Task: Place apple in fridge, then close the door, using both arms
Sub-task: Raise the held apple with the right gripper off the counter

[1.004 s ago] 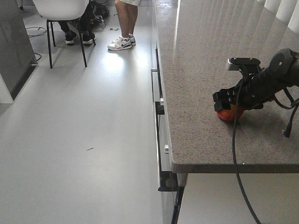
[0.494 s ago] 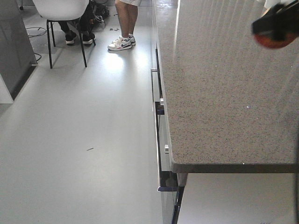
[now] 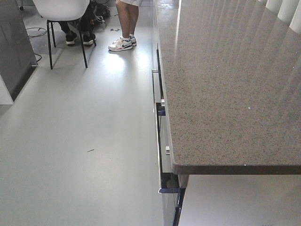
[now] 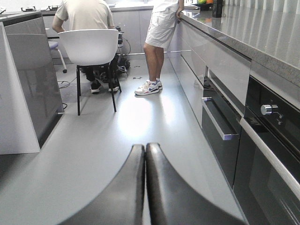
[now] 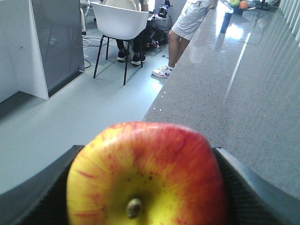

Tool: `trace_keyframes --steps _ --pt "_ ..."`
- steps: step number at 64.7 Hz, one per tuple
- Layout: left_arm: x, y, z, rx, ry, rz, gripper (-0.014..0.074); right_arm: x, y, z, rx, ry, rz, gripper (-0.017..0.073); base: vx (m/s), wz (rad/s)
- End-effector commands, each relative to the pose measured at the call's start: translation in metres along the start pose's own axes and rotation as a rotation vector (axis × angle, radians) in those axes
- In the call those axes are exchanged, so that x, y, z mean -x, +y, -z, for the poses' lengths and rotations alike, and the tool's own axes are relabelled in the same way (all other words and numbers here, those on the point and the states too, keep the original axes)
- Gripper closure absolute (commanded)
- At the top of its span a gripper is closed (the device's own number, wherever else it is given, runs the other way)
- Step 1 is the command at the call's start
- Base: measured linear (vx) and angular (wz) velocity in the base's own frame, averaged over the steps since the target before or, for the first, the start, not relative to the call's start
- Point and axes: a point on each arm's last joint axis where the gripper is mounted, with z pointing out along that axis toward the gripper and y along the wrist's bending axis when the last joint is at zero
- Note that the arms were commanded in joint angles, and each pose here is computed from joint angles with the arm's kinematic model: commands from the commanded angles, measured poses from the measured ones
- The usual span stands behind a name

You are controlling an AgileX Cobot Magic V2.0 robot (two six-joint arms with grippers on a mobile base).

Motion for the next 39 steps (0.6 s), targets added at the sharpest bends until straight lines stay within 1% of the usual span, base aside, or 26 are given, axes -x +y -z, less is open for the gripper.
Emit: trace_keyframes --steps 1,39 --pt "0.0126 -0.0012 0.0028 -0.013 -0.100 0.009 0.0599 0.0040 -0.0004 0.0033 -0.022 -0.083 -0.011 0.0461 0.00 0.00" --pt "0.0126 -0.0012 0.0028 -0.013 -0.100 0.009 0.0599 0.0030 0.0009 0.0070 -0.022 -0.090 -0.009 0.0461 0.00 0.00"
